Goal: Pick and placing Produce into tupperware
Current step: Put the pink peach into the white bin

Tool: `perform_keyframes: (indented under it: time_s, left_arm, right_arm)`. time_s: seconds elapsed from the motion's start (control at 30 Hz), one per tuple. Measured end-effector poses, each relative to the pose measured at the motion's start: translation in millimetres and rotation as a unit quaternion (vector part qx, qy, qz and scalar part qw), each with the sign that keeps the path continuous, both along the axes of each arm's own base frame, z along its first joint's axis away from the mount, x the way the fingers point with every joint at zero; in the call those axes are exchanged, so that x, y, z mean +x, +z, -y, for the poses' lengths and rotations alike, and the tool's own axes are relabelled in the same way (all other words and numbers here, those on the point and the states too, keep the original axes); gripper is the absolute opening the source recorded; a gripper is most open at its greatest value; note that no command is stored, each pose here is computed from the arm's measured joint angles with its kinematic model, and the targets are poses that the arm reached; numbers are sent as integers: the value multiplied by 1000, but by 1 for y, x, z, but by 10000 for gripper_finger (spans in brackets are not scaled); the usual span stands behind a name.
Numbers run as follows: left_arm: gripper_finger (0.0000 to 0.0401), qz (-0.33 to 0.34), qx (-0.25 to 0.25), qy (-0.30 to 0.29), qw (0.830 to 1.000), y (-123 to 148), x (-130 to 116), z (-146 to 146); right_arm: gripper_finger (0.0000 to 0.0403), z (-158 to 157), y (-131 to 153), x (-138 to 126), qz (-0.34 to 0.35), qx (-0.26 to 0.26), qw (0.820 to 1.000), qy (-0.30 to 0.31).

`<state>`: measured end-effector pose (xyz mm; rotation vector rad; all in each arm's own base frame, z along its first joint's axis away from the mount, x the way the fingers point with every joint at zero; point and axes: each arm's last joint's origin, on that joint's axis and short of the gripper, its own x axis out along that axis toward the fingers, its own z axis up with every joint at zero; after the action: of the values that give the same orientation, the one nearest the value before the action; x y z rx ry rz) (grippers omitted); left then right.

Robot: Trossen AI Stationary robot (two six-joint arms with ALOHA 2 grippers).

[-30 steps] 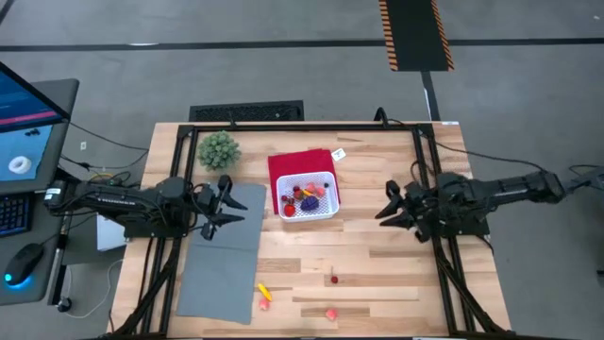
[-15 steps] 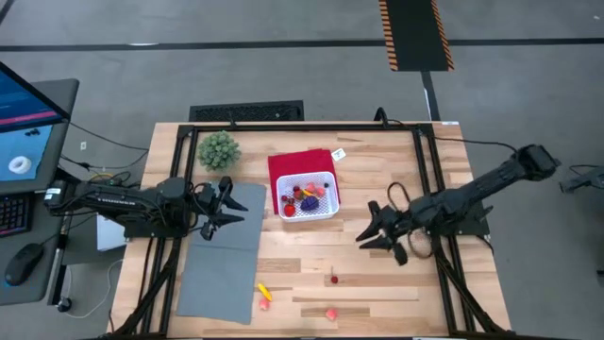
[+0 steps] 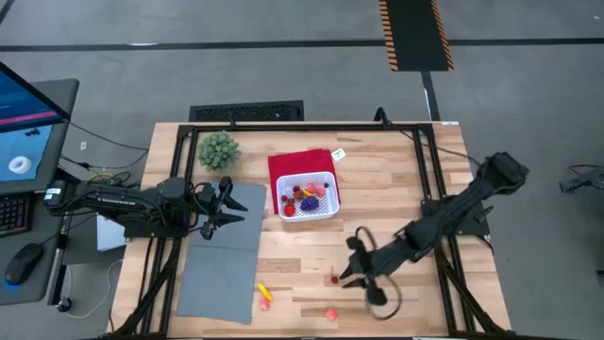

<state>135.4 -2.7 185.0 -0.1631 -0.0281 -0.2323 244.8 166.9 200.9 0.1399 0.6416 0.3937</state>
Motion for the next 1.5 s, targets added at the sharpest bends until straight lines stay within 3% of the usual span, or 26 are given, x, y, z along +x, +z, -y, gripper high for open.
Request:
perform_keyframes:
  time_s: [0.1, 0.23, 0.37, 0.8, 1.2, 1.5]
  left_arm:
    - [121, -1, -3, 0, 1000, 0, 0, 0]
    - [121, -1, -4, 0, 1000, 0, 0, 0]
    - [121, -2, -6, 0, 1000, 0, 0, 0]
    - [121, -5, -8, 0, 1000, 0, 0, 0]
    - [121, -4, -9, -1, 1000, 0, 0, 0]
    - [121, -6, -9, -1, 1000, -1, 0, 0]
  right_arm:
    - [160, -15, -8, 18, -62, 3, 998, -6]
    - [208, -35, -20, 36, -137, -49, 989, -3]
    - [232, -55, -23, 52, -175, -67, 982, 6]
    - [226, -92, -44, 73, -230, -53, 971, 34]
    - [225, -95, -49, 74, -221, -68, 973, 22]
    - [226, -101, -72, 79, -237, -54, 969, 34]
